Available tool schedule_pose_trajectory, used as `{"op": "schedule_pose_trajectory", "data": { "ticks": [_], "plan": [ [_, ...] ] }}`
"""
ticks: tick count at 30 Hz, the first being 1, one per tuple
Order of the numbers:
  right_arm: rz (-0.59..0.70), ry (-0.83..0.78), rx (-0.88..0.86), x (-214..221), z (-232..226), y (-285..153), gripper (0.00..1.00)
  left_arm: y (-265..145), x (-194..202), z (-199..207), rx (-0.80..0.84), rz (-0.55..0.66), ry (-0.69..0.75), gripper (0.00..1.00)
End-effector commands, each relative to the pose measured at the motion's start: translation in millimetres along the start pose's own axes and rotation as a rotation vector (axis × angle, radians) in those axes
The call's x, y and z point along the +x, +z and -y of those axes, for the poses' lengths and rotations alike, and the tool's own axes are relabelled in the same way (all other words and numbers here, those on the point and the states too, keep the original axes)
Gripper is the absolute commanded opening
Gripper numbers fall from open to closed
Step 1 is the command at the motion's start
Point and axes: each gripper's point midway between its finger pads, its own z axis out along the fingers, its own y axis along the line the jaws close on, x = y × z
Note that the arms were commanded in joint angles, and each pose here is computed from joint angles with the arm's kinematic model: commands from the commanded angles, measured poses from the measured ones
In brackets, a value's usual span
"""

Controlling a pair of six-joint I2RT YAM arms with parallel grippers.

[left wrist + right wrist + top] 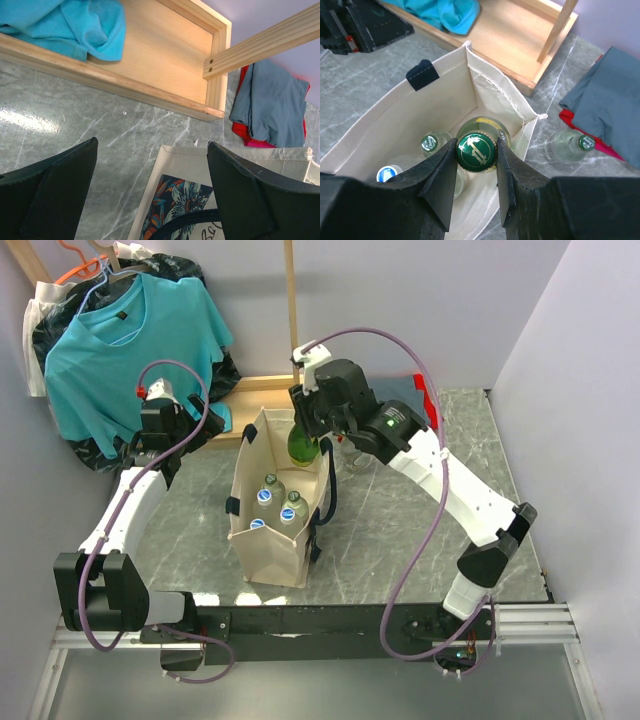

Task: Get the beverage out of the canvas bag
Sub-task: Take out the drink from the canvas bag.

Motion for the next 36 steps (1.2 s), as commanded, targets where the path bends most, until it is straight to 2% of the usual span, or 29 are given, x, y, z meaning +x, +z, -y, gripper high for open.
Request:
{"op": "schedule_pose_trajectory", "data": {
  "ticks": [1, 24, 36],
  "plan": [
    [0.361, 0.06, -0.007, -98.1, 2.8, -63.4, 0.0, -3.9, -12.3, 13.6, 0.045, 0.04, -0.004, 0.96],
    [0.489, 0.064, 0.034, -133.7, 10.0, -110.3, 0.0, -6.4, -11.8, 13.4, 0.045, 0.042, -0.002, 0.96],
    [0.534, 0.058, 0.119, -141.6, 27.4, -130.5, 0.0, -5.6, -11.6, 15.1, 0.048, 0.04, -0.002, 0.96]
  ]
}}
